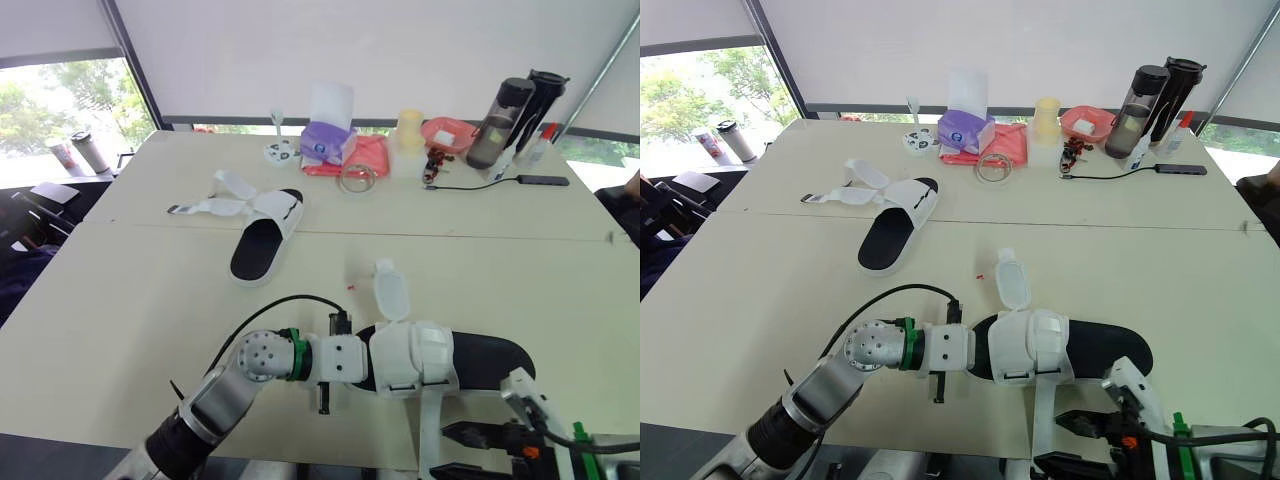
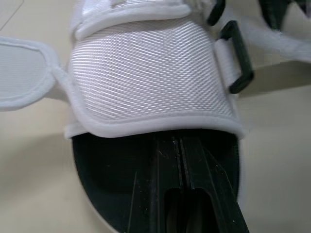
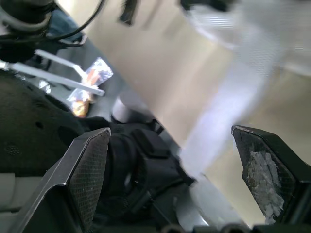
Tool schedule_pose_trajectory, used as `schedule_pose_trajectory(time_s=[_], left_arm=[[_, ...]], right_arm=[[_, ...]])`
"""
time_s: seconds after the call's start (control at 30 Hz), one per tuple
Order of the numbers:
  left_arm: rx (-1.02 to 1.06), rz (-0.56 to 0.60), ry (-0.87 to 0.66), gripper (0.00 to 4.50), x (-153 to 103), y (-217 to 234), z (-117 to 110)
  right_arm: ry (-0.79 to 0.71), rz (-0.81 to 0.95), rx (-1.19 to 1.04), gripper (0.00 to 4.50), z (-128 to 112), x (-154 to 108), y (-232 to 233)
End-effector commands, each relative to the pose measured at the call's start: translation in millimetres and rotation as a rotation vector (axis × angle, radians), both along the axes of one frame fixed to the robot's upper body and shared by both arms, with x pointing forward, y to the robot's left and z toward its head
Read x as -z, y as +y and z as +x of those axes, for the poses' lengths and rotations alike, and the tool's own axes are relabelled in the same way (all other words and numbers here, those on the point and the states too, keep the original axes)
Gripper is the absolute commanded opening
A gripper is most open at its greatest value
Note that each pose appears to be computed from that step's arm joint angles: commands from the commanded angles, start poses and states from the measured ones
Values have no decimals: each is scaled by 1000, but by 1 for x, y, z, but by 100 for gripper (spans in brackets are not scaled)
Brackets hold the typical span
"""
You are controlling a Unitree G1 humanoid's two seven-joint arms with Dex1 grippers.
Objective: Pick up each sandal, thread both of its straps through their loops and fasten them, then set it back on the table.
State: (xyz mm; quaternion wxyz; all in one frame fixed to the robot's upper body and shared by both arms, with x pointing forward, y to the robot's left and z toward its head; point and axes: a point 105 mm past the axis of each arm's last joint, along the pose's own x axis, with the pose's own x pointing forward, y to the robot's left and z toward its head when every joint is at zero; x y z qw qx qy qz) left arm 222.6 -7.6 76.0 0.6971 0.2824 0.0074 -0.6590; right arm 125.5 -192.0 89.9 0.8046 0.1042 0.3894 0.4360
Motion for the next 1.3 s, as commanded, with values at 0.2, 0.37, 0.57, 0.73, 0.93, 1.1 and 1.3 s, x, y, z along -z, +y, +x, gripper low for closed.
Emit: schedule_pose_trajectory(time_s=[0.2, 0.37, 0.57, 0.73, 0.93, 1.1, 1.3], left_arm=[[41, 41, 80, 0, 17, -6, -21], [31, 42, 82, 0, 16, -6, -20], [17, 44, 85, 0, 15, -5, -20], [7, 46, 88, 0, 15, -3, -21], [0, 46, 89, 0, 16, -3, -20], [-3, 46, 88, 0, 17, -4, -19], [-1, 48, 83, 0, 18, -4, -17]], right_arm=[[10, 12, 22, 429, -2, -14, -11], [26, 66, 3, 429, -1, -9, 3], [41, 88, 8, 429, 4, 5, 11], [39, 124, 26, 429, 12, 13, 25], [66, 159, 18, 184, 7, 10, 29], [77, 166, 9, 8, 3, 6, 30], [66, 161, -19, 8, -2, -4, 29]])
